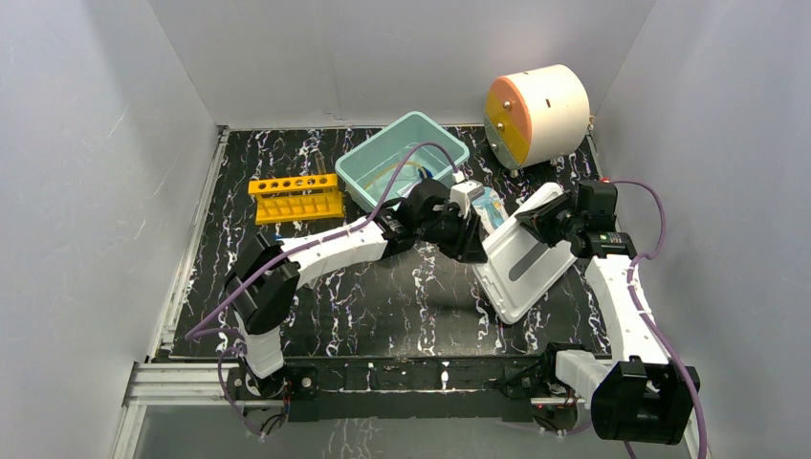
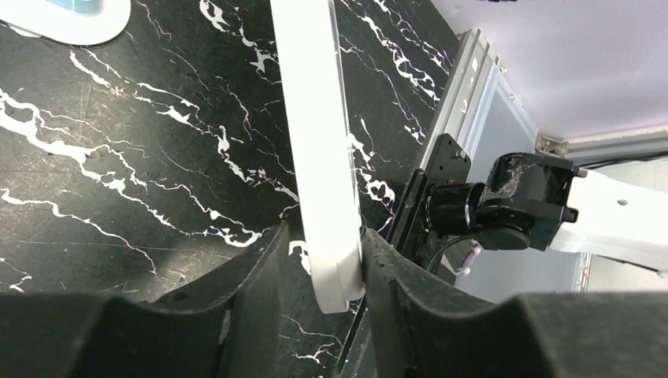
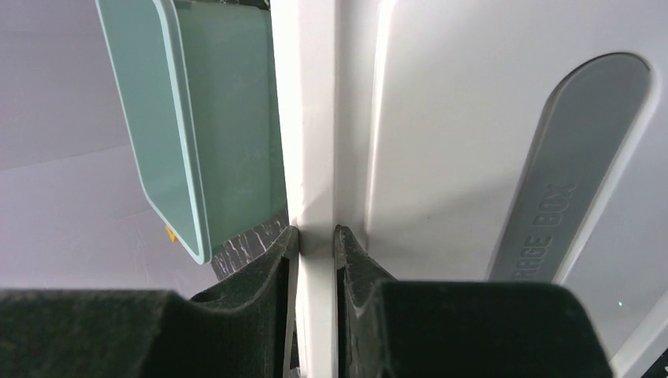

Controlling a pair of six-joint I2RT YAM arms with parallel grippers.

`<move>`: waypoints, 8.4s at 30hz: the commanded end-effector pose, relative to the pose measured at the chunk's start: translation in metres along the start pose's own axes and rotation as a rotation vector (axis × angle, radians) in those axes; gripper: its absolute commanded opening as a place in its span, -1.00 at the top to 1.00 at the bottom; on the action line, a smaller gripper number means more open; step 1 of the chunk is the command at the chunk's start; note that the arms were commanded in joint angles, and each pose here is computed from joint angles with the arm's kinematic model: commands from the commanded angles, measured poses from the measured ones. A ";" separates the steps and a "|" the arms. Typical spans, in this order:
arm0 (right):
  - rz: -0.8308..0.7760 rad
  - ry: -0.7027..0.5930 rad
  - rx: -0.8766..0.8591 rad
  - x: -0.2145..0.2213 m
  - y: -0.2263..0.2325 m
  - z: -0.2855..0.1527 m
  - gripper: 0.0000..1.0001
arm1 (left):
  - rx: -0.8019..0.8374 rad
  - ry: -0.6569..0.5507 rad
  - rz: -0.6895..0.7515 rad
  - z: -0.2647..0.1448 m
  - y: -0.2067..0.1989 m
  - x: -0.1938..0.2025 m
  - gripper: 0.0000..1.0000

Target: Organize the chemistry lab equipment

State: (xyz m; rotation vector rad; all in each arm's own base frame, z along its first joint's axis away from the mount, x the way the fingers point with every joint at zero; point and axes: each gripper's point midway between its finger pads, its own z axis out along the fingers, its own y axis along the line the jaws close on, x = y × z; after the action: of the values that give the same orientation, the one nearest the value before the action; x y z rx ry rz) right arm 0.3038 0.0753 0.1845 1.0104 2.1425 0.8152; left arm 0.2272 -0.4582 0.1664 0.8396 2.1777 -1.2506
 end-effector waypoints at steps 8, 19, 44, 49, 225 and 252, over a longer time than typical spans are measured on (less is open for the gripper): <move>-0.011 -0.033 -0.099 -0.011 0.028 -0.004 0.62 | 0.042 -0.004 0.039 -0.005 -0.017 -0.015 0.96; -0.200 -0.058 -0.148 -0.018 0.038 -0.008 -0.53 | 0.013 -0.081 0.045 -0.034 -0.007 -0.043 1.00; -0.297 -0.113 -0.369 -0.034 0.108 -0.043 -0.74 | 0.123 -0.413 -0.109 -0.218 -0.009 -0.141 1.00; -0.250 -0.042 -0.473 -0.026 0.128 -0.044 -0.74 | 0.182 -0.482 -0.217 -0.237 -0.008 -0.161 1.00; -0.516 -0.061 0.004 -0.001 0.126 0.154 -0.44 | -0.494 -0.358 -0.748 -0.236 0.216 -0.054 -0.81; -0.808 -0.137 0.106 -0.034 0.137 0.197 -0.36 | -0.528 -0.311 -0.661 -0.239 0.220 -0.047 -0.75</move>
State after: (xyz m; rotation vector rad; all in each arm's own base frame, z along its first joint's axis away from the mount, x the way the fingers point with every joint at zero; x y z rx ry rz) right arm 0.5196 0.1649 0.1676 0.2460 2.2180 0.2187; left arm 0.3907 -0.1742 0.1652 -0.3362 2.4443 -0.8776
